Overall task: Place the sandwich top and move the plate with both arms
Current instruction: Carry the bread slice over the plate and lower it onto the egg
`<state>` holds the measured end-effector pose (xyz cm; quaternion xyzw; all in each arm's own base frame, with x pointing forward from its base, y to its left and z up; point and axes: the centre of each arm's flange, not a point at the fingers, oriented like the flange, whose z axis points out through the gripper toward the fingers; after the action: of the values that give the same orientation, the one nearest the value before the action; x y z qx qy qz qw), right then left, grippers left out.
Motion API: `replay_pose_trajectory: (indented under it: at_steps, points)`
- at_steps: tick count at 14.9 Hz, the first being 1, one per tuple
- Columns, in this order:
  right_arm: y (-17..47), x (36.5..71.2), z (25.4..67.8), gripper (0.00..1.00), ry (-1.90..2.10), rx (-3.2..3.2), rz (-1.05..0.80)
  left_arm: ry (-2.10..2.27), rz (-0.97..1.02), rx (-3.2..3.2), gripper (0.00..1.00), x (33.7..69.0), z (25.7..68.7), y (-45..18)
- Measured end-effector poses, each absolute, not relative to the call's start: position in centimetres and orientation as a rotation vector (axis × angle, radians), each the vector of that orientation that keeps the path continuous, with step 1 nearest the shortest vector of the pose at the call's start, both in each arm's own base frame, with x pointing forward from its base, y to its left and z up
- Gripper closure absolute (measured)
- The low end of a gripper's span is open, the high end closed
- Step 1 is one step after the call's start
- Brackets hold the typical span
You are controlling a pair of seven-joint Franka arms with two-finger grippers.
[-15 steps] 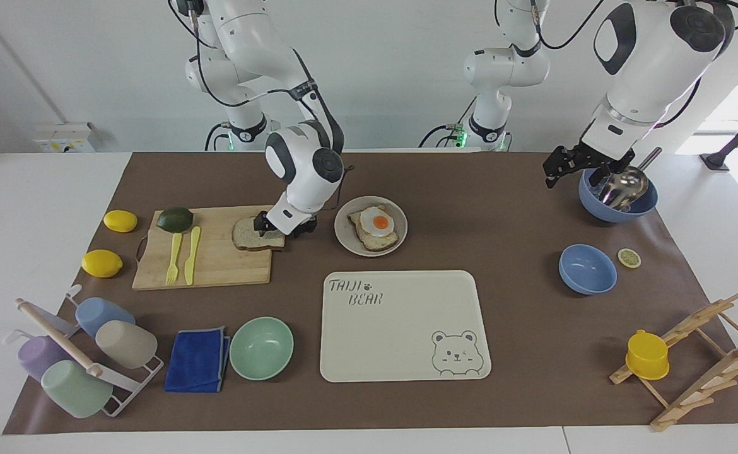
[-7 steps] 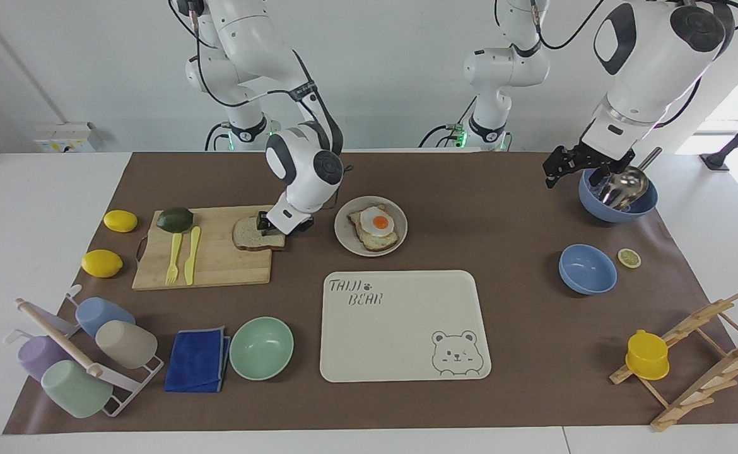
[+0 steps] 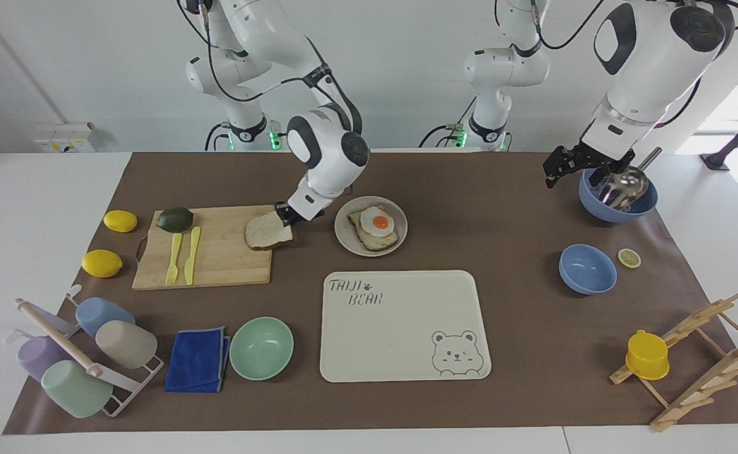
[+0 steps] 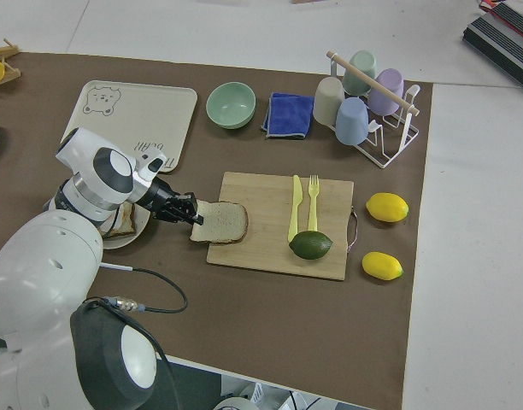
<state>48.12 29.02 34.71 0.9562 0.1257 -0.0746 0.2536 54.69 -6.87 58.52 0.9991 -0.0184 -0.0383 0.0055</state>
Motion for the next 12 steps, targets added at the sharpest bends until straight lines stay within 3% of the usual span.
replay_pose_trajectory:
  at_steps: [4,12]
  points:
    - [37.6,46.2,39.6,0.92,0.470,2.659,-0.094,-0.058,-0.120,3.128,0.00,54.7,58.5,-6.9]
    - [45.0,42.1,38.7,0.92,0.466,2.773,-0.021,-0.058,-0.120,3.128,0.00,54.7,58.5,-6.9]
